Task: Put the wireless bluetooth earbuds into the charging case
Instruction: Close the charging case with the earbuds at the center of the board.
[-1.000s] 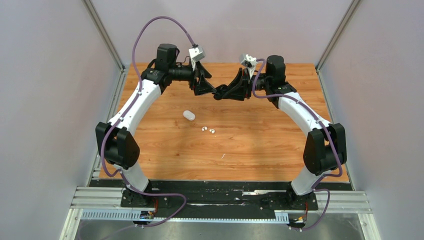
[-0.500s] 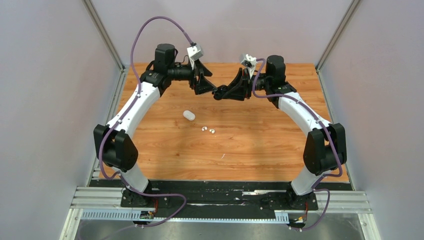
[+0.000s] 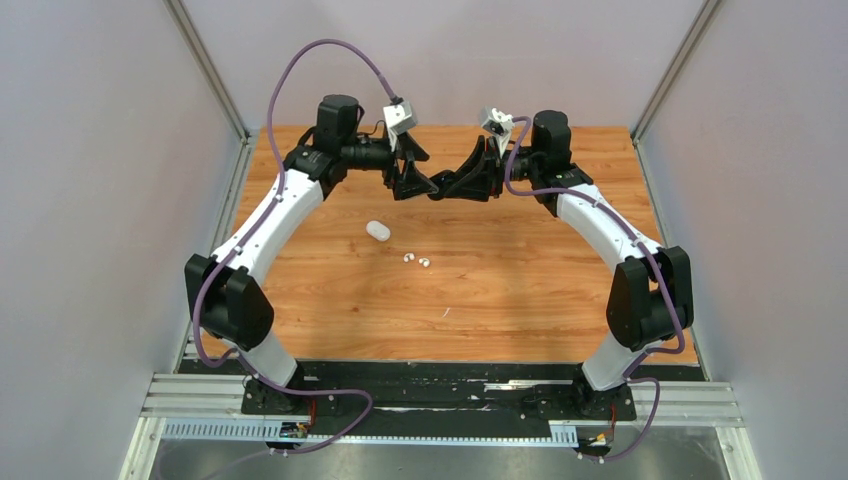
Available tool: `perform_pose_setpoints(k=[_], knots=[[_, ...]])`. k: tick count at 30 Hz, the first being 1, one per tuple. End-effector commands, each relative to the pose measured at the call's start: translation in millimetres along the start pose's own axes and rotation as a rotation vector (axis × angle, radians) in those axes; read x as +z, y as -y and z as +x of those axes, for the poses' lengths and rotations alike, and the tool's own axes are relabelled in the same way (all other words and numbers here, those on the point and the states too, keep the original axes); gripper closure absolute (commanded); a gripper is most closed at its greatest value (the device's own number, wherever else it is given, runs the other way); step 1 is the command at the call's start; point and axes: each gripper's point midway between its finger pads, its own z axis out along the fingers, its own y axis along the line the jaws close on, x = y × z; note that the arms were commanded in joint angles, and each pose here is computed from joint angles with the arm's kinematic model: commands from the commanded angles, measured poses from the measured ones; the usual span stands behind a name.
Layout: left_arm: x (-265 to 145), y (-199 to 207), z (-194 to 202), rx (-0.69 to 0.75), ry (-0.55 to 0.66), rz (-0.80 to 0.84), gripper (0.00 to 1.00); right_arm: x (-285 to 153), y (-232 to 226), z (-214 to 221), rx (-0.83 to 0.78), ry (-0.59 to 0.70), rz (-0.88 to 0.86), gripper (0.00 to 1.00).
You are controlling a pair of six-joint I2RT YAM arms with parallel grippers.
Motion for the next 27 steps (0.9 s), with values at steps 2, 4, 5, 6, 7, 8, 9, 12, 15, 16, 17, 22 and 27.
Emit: perform_pose_setpoints(k=[2,4,5,6,7,8,9,12,15,16,17,22,27], knots=[[-8,-10,-7,0.102,-0.023,-0.108,0.06,0,-3,-13,-0.068,0.015,-0.019,0.99],[-8,-16,-7,0.105,-0.026,-0.136,0.06,0,-4,-13,-0.067,0.014,-0.018,0.99],[-8,-16,-7,0.104,-0.026,-0.137,0.06,0,-4,-13,-0.066,0.014,-0.018,0.99],[-8,-16,-9,0.105,-0.024,-0.134,0.06,0,-4,-13,-0.068,0.015,-0.017,0.99],[-8,-15,-9,0.1,-0.021,-0.128,0.06,0,-4,-12,-0.066,0.014,-0.016,0.99],[-7,-11,-11,0.098,-0.013,-0.108,0.06,0,-4,-13,-0.068,0.015,-0.016,0.99],[-7,-7,-12,0.094,-0.007,-0.094,0.06,0,-4,-12,-0.066,0.015,-0.014,0.99],[-7,10,-19,0.096,0.023,-0.017,0.05,0,-4,-12,-0.066,0.015,-0.013,0.99],[-11,14,-27,0.038,0.058,-0.006,0.05,0,-4,-12,-0.065,0.014,-0.016,0.99],[-11,11,-30,0.038,0.076,-0.013,0.05,0,-3,-12,-0.064,0.014,-0.016,0.99],[-13,9,-32,0.009,0.083,-0.026,0.05,0,-4,-12,-0.065,0.014,-0.016,0.99],[-16,-1,-32,0.0,0.088,-0.058,0.05,-1,-4,-12,-0.065,0.014,-0.016,0.99],[-16,-7,-24,0.013,0.062,-0.082,0.06,-1,-4,-12,-0.068,0.015,-0.011,0.99]])
